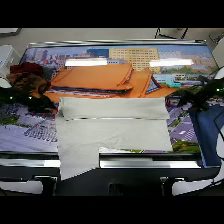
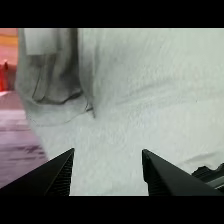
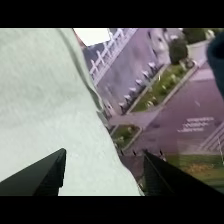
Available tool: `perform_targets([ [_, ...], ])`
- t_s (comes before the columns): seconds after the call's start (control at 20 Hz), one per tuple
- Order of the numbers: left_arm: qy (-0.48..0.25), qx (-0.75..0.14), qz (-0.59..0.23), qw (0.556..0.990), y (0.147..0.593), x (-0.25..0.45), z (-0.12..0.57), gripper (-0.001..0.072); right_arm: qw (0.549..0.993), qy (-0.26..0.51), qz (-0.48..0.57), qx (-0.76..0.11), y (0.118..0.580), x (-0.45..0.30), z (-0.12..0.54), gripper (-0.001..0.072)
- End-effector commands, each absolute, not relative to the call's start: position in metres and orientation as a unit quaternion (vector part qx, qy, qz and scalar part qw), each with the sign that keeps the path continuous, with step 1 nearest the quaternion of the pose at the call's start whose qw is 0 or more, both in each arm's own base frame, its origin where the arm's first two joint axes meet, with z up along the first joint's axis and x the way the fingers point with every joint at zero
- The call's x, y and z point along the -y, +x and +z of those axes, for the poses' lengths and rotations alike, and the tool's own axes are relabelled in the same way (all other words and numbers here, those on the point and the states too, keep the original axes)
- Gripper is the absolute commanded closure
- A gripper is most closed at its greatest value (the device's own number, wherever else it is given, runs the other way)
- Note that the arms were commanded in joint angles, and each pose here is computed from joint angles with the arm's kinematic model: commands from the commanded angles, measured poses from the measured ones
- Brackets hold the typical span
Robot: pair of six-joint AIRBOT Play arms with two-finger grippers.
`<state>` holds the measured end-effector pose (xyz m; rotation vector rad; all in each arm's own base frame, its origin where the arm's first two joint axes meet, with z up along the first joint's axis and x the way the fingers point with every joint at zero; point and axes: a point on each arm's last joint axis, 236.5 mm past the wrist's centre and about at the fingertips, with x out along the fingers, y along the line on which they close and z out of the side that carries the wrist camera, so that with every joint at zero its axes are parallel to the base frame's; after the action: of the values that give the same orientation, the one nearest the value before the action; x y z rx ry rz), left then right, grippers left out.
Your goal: Fold the clothes and pants, and hang the long-sleeved shirts on hangers.
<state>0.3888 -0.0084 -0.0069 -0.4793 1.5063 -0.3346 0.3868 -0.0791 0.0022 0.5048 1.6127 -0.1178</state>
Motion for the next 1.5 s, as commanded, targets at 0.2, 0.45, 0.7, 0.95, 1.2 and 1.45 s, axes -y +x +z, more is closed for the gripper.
perform_targets([
  [0.2,-0.215,-0.745,-0.109,0.621,0.235,0.001,-0.06,0.0313,0.608,0.225,-0.054,-0.759,0.303,0.067,-0.009,0.0141],
  [0.45,-0.244,-0.749,-0.14,0.599,0.165,0.044,-0.096,0.0277,0.579,0.22,-0.04,-0.784,0.272,0.049,-0.03,0.0143],
  [0.7,-0.252,-0.753,-0.15,0.589,0.151,0.061,-0.11,0.0281,0.578,0.22,-0.04,-0.785,0.271,0.049,-0.031,0.015],
  [0.95,-0.221,-0.763,-0.171,0.583,0.147,0.073,-0.112,0.04,0.582,0.214,-0.037,-0.784,0.272,0.05,-0.032,0.0148],
  [1.2,-0.233,-0.764,-0.141,0.585,0.152,0.074,-0.116,0.068,0.558,0.216,-0.034,-0.801,0.252,0.043,-0.054,0.0138],
  [1.45,-0.232,-0.763,-0.142,0.586,0.152,0.074,-0.115,0.068,0.527,0.24,-0.016,-0.815,0.216,0.018,-0.099,0.0139],
])
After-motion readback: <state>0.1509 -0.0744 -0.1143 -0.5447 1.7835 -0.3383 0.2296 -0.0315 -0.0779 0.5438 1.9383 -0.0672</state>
